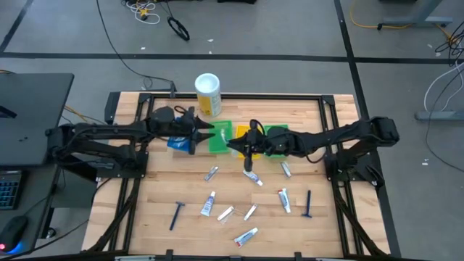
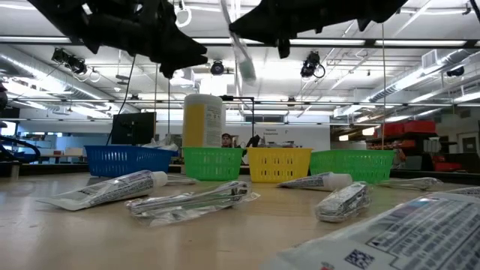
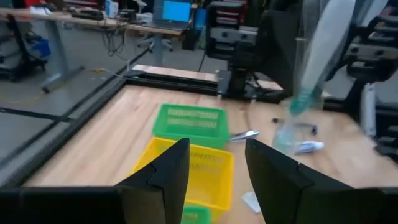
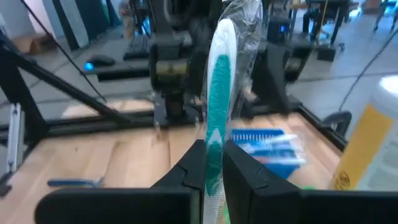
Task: Pick & Place Travel size toiletries
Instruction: Put the blue toothbrush into the blue bin, then put the nailcutter into the left green bin
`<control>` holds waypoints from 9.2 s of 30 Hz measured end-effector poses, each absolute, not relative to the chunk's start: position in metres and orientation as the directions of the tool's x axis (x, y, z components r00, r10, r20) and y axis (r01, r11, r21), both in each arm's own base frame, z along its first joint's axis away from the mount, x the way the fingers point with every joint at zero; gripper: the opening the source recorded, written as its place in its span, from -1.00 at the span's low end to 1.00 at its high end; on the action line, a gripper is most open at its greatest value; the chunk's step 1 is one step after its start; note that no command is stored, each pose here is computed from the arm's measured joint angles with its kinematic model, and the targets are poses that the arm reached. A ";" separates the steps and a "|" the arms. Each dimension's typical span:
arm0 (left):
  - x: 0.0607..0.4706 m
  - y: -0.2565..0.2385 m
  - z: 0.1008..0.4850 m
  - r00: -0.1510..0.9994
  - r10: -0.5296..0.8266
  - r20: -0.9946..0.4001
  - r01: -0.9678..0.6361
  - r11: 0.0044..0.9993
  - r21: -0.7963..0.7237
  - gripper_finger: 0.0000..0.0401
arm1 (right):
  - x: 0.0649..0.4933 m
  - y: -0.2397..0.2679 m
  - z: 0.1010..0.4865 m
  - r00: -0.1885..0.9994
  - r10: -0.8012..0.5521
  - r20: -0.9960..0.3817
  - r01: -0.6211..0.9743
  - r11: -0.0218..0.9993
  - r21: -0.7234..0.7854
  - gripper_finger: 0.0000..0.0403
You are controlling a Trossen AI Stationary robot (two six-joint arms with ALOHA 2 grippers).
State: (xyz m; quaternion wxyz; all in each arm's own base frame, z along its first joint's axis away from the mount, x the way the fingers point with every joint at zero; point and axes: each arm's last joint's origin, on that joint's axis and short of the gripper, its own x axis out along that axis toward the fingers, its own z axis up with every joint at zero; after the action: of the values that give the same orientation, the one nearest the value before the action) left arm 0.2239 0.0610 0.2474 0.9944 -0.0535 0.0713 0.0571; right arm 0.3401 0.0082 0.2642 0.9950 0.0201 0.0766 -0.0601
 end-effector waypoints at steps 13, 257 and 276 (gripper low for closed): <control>0.229 0.038 0.242 0.996 -0.030 -0.083 0.019 0.990 -0.140 -0.17 | 0.353 -0.007 0.255 0.984 -0.160 -0.081 0.161 0.987 0.006 -0.83; 0.241 -0.023 0.220 0.693 0.173 -0.700 -0.361 0.923 -0.129 -0.31 | 0.339 -0.041 0.219 0.847 -0.271 -0.457 0.293 0.956 -0.024 -0.10; 0.245 -0.027 0.216 0.699 0.130 -0.703 -0.360 0.914 -0.189 -0.03 | 0.339 -0.041 0.218 0.845 -0.271 -0.461 0.291 0.956 -0.029 -0.10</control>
State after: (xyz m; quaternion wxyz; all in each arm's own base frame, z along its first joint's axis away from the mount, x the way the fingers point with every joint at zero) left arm 0.2453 -0.0266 0.2161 0.9081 -0.1579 0.3637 0.1349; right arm 0.3392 -0.0414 0.2183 0.9602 0.0212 0.2370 -0.1462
